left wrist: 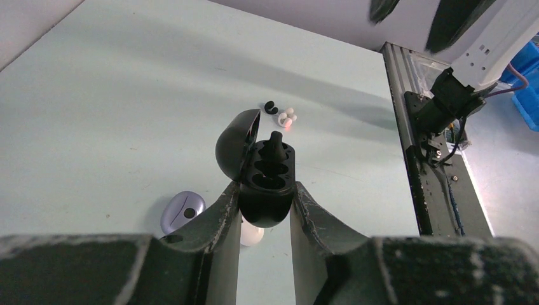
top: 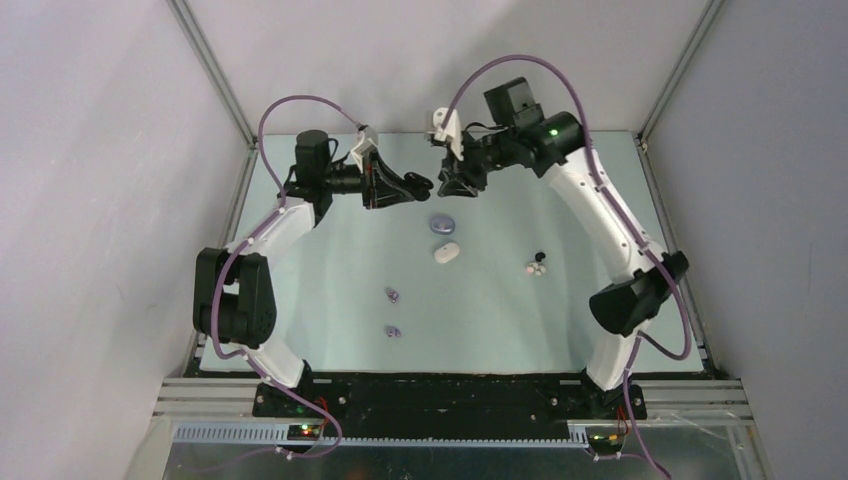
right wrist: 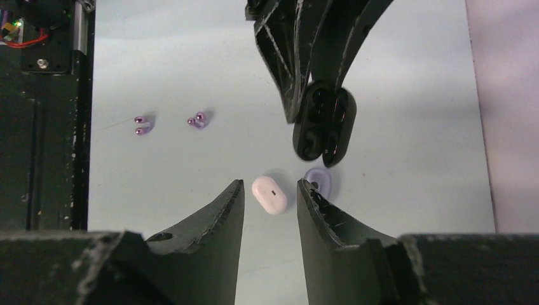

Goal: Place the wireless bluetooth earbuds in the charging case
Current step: Place the earbud in the charging case, then pick up the earbud from the center of the board.

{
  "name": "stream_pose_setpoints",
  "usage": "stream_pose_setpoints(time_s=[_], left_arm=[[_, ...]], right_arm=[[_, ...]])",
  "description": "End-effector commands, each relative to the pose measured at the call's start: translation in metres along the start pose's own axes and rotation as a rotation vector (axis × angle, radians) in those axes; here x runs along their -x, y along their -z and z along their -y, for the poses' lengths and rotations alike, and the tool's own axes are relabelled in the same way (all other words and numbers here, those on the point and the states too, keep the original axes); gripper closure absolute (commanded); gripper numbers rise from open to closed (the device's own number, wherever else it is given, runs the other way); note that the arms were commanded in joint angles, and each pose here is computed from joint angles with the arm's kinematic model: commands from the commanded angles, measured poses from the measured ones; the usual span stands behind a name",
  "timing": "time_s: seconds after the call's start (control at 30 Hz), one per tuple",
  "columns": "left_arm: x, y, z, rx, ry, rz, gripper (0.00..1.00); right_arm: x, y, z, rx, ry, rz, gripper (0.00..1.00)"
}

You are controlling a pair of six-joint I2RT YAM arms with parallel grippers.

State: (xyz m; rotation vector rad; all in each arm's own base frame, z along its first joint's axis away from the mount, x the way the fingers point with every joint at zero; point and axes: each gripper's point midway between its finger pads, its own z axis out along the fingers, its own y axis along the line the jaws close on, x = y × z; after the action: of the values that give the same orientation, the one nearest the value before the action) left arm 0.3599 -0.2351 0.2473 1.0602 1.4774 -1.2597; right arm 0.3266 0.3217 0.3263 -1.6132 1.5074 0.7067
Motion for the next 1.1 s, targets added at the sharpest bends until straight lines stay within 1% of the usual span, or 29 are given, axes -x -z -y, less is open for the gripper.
stream_pose_setpoints(time_s=[0.0,0.07,0.13,0.17,0.3,0.4,0.43,0.47,0.6,0.77,0.87,1.07], left_arm=[[0.017,0.004,0.003,0.016,-0.041,0.026,1.00],[0.018,0.005,0.003,0.021,-0.042,0.027,1.00],[0.020,0.007,0.002,0.030,-0.039,0.027,1.00],[0.019,0.008,0.001,0.039,-0.030,0.025,1.00],[0.020,0.014,0.000,0.070,-0.003,0.020,1.00],[0.018,0.020,0.001,0.098,0.025,0.013,1.00],[0.018,0.023,0.000,0.107,0.029,0.012,1.00],[0.017,0.024,0.000,0.116,0.035,0.007,1.00],[0.014,0.033,0.000,0.147,0.037,-0.010,1.00],[0.012,0.036,-0.001,0.171,0.049,-0.024,1.00],[0.011,0.036,-0.001,0.177,0.054,-0.025,1.00],[0.010,0.037,0.000,0.187,0.058,-0.026,1.00]], right_arm=[[-0.005,0.037,-0.019,0.009,-0.033,0.008,0.60],[-0.032,0.044,-0.018,-0.001,-0.051,-0.043,0.61],[-0.072,0.055,-0.014,-0.014,-0.065,-0.123,0.61],[-0.094,0.056,-0.015,-0.002,-0.042,-0.175,0.62],[-0.172,0.063,-0.016,0.041,-0.072,-0.369,0.63],[-0.219,0.064,-0.015,0.073,-0.125,-0.494,0.65],[-0.229,0.063,-0.014,0.074,-0.134,-0.516,0.65],[-0.244,0.063,-0.011,0.073,-0.150,-0.565,0.65],[-0.280,0.059,-0.003,0.080,-0.164,-0.668,0.67],[-0.305,0.055,0.014,0.095,-0.077,-0.746,0.67],[-0.324,0.055,0.017,0.147,-0.008,-0.805,0.68],[-0.343,0.052,0.016,0.240,0.089,-0.827,0.66]])
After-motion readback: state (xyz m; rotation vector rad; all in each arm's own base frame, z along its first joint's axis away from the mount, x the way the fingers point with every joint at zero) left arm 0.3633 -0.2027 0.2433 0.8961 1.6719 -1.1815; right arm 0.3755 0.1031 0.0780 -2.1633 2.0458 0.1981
